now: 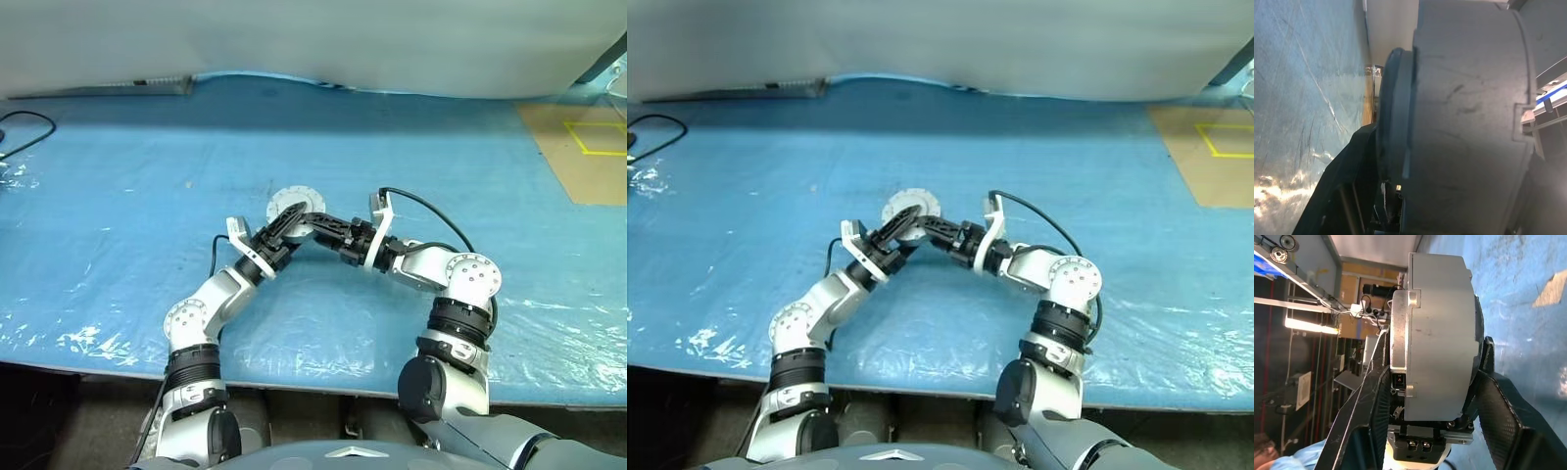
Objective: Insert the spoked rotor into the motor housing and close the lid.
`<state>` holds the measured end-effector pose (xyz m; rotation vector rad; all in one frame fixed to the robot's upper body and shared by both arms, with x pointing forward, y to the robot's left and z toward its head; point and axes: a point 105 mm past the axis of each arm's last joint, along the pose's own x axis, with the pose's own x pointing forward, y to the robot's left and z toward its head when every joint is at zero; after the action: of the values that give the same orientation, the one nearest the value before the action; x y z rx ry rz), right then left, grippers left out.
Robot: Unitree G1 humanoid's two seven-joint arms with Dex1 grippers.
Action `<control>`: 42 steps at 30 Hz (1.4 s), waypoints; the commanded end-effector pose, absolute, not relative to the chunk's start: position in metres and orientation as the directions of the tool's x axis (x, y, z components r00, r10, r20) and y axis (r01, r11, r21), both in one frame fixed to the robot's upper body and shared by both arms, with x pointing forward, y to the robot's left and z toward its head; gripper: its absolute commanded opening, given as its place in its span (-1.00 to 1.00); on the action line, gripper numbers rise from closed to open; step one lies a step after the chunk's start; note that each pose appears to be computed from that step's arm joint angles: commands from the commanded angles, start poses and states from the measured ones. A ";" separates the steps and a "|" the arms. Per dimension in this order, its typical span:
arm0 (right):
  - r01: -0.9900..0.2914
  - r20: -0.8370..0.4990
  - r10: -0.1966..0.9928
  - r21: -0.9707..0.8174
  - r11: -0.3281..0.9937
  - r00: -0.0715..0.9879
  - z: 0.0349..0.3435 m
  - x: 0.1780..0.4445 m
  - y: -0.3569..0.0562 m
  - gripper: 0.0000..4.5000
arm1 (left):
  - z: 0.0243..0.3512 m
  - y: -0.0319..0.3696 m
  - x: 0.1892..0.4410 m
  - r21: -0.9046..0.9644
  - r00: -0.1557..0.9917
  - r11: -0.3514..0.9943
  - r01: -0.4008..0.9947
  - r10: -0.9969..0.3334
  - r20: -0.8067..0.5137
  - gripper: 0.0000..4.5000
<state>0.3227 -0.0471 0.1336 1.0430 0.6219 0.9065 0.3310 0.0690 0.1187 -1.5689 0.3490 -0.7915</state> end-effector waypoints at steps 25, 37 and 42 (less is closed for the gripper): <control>-0.613 -0.288 0.617 0.114 0.782 0.732 0.086 0.345 -0.074 1.00 | 0.135 0.137 0.446 -0.937 0.899 0.254 0.239 -0.422 0.115 0.06; -0.576 -0.311 0.562 0.055 0.816 0.766 0.076 0.341 -0.086 1.00 | 0.121 0.152 0.469 -0.907 0.966 0.420 -0.009 -0.230 -0.117 0.06; -0.565 -0.319 0.554 0.067 0.822 0.769 0.073 0.336 -0.087 1.00 | 0.089 0.162 0.460 -0.863 0.946 0.483 -0.146 -0.187 -0.265 0.68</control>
<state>0.3380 -0.0841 0.0681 -0.0386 0.3519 0.6217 0.4631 0.1476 0.1000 -1.1189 0.3154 -0.0979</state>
